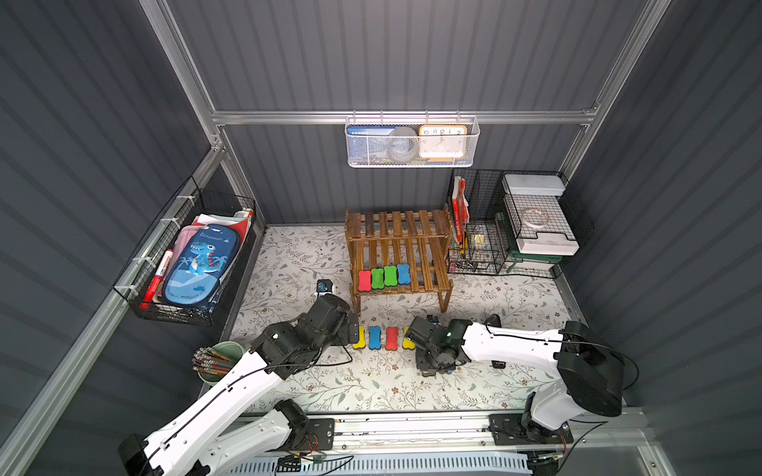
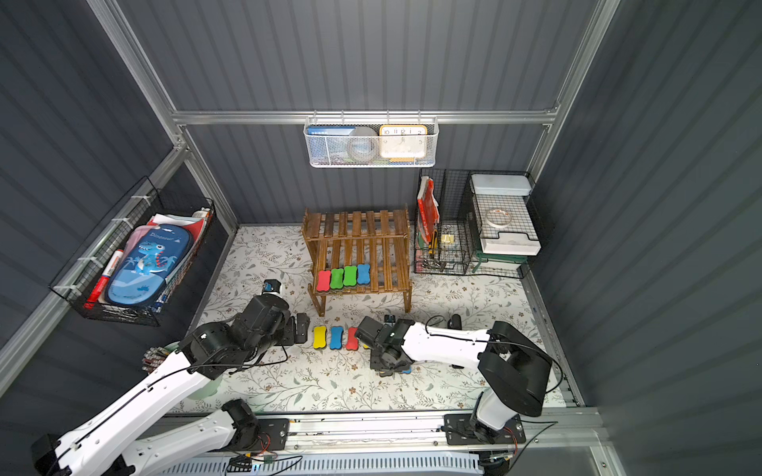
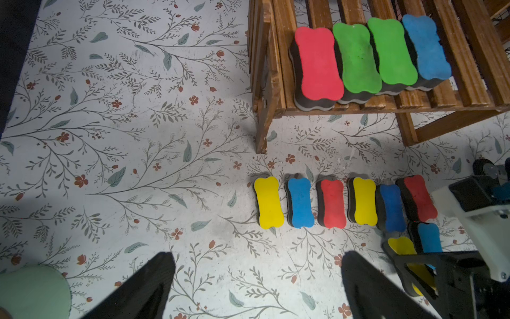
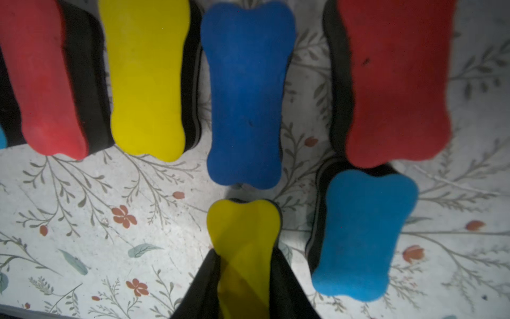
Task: Remove the whiteboard erasers from the shelf
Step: Place the whiteboard eraser at the center of the board.
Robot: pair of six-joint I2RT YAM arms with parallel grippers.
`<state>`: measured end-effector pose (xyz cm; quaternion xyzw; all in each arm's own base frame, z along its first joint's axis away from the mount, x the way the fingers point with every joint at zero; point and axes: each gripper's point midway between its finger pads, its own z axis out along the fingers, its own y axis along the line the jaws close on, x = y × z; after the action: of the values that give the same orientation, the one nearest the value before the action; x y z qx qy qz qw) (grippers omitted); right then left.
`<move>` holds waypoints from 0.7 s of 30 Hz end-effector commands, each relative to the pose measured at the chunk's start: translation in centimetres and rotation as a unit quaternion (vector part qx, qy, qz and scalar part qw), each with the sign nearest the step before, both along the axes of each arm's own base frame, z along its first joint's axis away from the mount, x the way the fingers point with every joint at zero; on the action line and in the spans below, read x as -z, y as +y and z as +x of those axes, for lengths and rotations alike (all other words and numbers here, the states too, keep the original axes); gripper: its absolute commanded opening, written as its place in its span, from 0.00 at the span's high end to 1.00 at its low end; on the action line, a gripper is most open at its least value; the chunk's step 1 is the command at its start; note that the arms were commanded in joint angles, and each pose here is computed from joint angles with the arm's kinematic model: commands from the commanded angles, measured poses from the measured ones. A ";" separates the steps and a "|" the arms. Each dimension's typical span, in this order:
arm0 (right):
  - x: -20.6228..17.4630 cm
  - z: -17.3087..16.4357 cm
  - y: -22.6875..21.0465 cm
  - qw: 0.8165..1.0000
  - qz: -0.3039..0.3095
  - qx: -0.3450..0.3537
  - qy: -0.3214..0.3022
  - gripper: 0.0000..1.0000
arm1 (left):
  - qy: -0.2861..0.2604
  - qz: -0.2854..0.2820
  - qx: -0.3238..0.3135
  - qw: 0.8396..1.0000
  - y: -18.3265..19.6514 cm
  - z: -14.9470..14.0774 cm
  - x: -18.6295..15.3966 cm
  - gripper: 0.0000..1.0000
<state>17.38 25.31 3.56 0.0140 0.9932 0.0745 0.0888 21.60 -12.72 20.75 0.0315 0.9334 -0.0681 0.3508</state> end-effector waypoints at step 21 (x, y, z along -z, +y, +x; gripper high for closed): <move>-4.6 0.9 -0.9 0.999 0.006 -0.017 -0.047 0.52 | -0.002 0.005 0.002 1.000 0.0 0.0 -0.5 0.01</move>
<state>17.88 24.60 5.58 0.0016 0.9910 0.0764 0.1095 21.67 -12.79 20.54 0.0325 0.9349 -0.0650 0.3473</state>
